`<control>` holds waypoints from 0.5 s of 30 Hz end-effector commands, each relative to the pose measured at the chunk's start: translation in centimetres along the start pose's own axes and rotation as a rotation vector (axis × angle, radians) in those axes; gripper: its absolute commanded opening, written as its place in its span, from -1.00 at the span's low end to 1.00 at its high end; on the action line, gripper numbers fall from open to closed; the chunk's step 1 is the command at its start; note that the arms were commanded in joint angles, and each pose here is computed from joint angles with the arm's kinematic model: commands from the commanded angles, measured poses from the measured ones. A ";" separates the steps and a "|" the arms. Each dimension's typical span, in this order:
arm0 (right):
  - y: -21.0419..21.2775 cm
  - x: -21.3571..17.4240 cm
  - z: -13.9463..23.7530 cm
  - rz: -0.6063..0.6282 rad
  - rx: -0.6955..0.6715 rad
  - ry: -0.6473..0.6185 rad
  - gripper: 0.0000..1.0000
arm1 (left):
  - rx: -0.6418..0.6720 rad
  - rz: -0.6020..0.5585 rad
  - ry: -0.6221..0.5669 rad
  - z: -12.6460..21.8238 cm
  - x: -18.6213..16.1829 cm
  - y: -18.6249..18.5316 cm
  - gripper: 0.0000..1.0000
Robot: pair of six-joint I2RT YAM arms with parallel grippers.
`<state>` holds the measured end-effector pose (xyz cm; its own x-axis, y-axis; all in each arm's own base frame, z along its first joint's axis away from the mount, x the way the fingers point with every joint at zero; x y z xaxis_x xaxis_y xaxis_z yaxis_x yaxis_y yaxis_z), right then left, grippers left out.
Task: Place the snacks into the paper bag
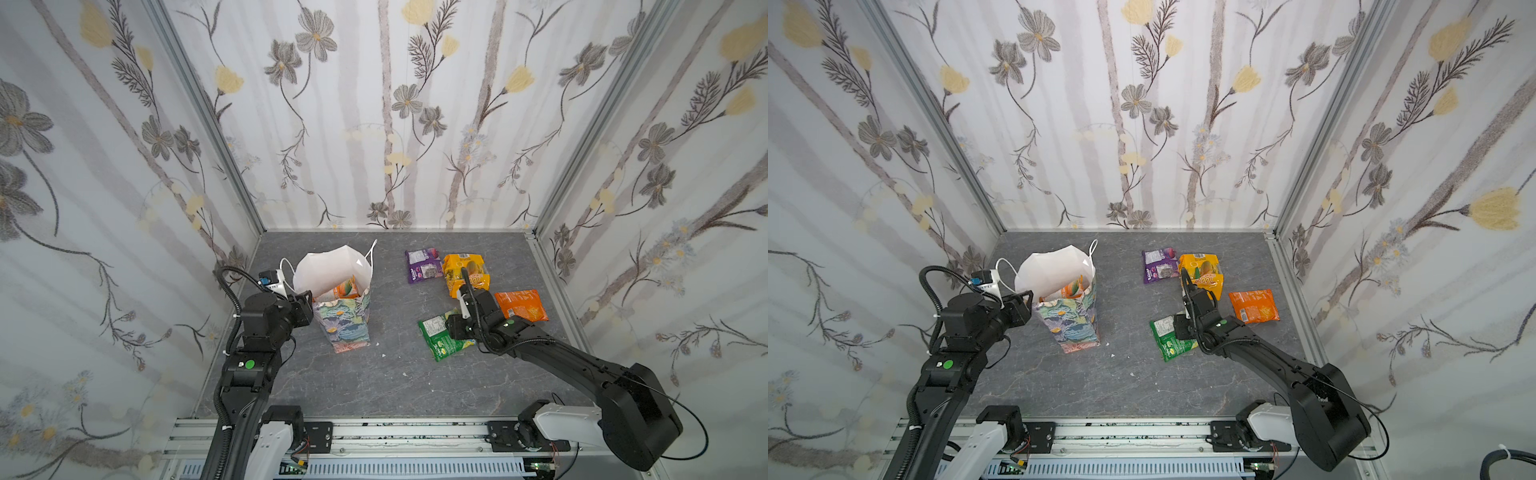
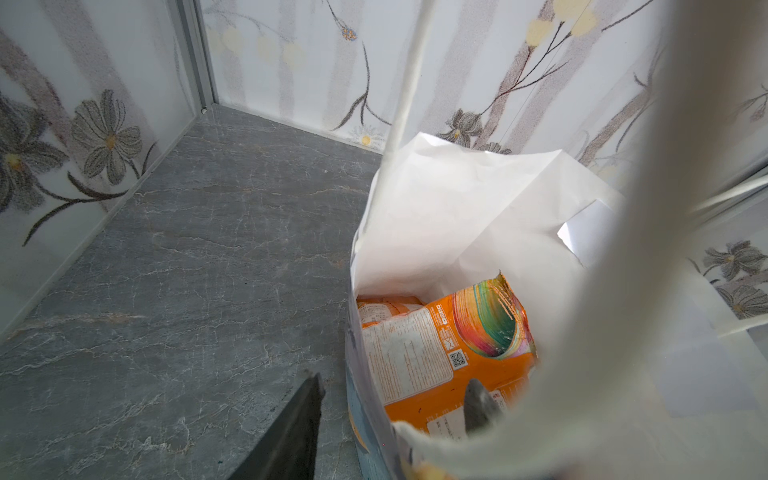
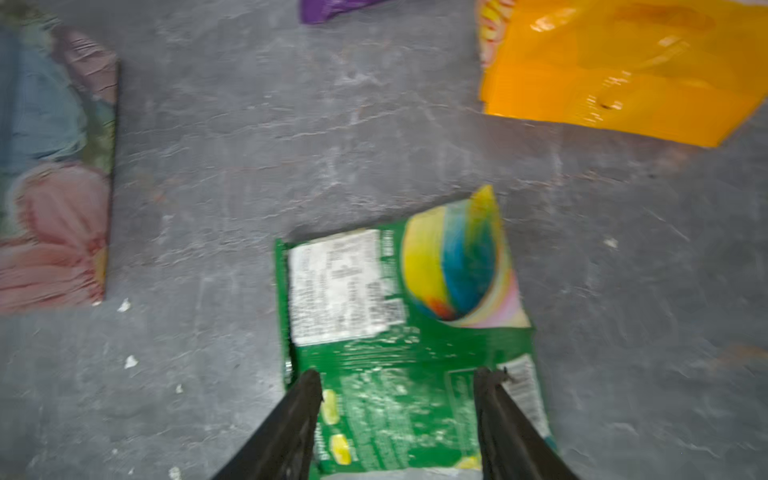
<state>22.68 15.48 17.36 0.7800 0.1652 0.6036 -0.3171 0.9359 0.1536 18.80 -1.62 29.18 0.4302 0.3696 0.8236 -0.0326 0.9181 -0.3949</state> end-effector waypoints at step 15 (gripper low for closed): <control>8.8 -1.7 -4.4 0.381 -0.272 0.133 0.15 | 0.003 -0.011 -0.007 0.0 0.0 0.0 0.08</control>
<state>20.67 24.72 14.78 0.7075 0.5032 0.4962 -0.4769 0.8581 -0.1904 18.77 -1.62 29.21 0.4289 0.3691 0.8245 -0.0318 0.9183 -0.3946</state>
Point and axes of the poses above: each gripper's point midway between its finger pads, its own z axis back along the fingers, its own y axis along the line the jaws close on, x = y × z, the point moved 10 cm from there along z, back along the fingers, and after that the axes turned 5 degrees about z, right-handed, at the moved point
